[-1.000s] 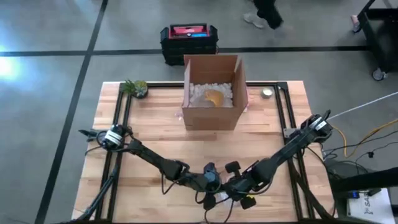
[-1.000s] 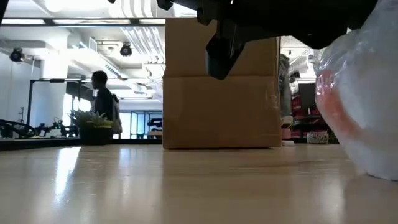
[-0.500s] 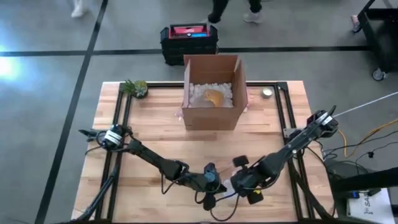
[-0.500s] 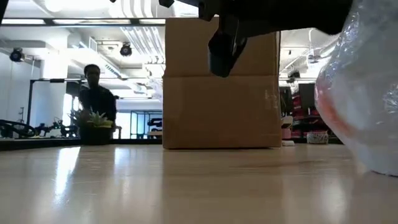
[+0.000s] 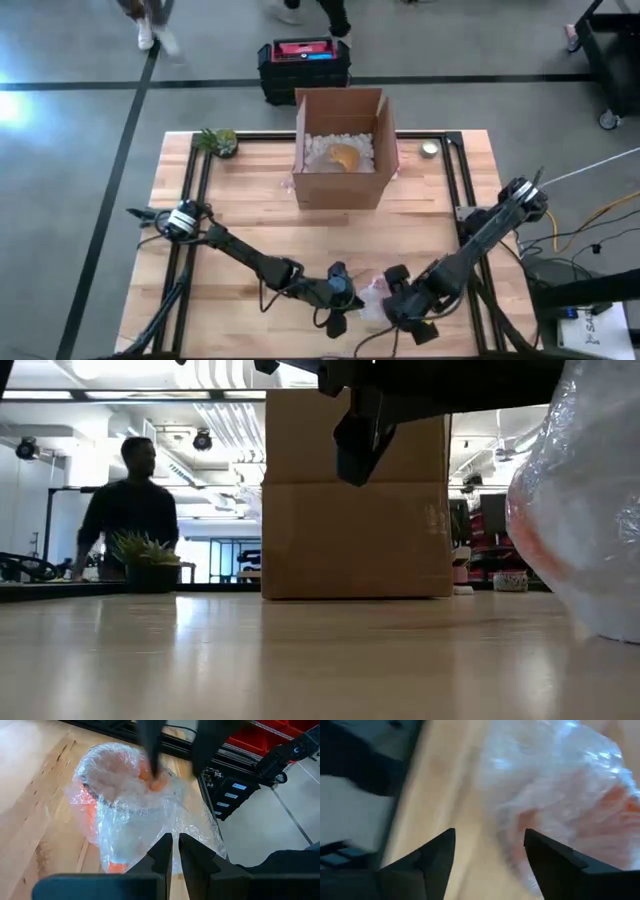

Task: Wrap mug
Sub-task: Put the wrapped orange mug into the cardboard box

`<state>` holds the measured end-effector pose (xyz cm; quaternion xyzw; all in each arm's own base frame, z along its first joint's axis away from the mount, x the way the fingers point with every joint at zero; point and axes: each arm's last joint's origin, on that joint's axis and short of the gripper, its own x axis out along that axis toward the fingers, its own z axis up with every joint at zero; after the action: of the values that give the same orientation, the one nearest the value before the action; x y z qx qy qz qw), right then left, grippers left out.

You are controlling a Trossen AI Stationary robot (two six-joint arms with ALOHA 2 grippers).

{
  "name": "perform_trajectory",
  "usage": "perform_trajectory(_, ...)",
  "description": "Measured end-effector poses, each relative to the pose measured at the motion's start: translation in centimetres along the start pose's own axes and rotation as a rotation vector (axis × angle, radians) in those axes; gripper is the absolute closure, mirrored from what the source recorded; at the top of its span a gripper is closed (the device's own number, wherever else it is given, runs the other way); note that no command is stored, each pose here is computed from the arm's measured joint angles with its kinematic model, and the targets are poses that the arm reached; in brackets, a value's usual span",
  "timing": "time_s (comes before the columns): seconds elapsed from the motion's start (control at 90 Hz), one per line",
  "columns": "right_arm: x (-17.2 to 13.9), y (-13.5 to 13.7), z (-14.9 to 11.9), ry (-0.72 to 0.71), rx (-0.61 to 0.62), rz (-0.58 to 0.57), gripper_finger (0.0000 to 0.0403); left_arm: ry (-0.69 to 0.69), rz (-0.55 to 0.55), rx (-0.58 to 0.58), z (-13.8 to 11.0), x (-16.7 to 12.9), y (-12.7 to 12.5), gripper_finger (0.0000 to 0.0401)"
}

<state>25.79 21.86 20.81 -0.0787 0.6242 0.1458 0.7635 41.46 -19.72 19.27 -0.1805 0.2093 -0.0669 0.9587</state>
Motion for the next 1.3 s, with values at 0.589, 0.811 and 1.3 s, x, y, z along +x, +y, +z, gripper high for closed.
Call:
perform_trajectory(0.589, 0.6, -0.3, 0.7, 0.071, -0.211, -0.075, 0.0386, 0.124, -0.038, 0.108, 2.9, -4.4, -1.2, 0.0381)
perform_trajectory(0.811, -6.7, -1.7, 2.5, -0.185, -0.383, -0.148, 0.039, 0.139, 0.098, 0.353, 6.2, -10.8, -2.0, 0.0381)
perform_trajectory(1.3, -23.7, -15.8, -1.1, -0.79, -0.219, -0.432, 0.0395, -0.013, 0.43, 0.397, 11.7, -22.1, 0.0, 0.0381)
